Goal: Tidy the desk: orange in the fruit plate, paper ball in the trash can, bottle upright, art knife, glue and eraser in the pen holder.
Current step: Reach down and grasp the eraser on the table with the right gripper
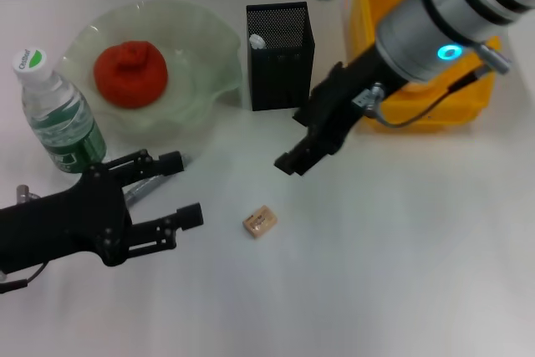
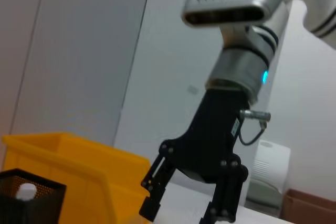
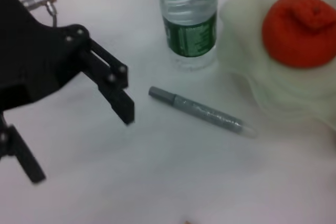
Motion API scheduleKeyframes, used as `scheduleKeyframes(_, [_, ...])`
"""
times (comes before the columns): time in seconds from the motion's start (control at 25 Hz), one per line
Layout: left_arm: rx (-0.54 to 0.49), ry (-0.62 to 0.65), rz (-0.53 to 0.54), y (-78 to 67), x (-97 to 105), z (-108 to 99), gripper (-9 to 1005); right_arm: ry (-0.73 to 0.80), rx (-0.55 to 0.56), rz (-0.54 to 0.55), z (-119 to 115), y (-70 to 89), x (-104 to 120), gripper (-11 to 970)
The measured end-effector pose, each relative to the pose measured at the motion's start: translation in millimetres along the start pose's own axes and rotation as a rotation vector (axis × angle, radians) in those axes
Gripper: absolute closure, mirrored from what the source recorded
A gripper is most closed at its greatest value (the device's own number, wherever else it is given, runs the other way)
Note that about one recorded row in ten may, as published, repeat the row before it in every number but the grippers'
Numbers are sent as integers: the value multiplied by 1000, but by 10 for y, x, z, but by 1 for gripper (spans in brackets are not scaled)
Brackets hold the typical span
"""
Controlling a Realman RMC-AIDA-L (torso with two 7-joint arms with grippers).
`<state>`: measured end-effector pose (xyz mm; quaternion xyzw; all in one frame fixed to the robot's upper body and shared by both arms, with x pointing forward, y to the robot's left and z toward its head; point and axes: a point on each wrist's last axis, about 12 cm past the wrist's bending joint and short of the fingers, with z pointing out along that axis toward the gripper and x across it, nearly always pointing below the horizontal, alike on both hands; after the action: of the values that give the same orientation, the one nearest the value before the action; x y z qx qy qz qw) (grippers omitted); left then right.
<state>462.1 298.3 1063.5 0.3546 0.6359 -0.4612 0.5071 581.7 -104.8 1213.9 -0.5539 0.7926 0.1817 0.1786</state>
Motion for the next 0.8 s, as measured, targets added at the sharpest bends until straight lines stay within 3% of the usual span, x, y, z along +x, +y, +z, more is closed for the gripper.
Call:
scheduleKeyframes(0.2, [4,3,3,1,2,15,218,85,-22,39,133,-16,-244,198])
scheduleKeyframes(0.44, [1,5,8,8,2,20,218,167,-13,32,435,-16,-304,199])
scheduleKeyframes(0.8, [8,3,14,30,-16,69,218,188,-24,-31,611,121,-318,200])
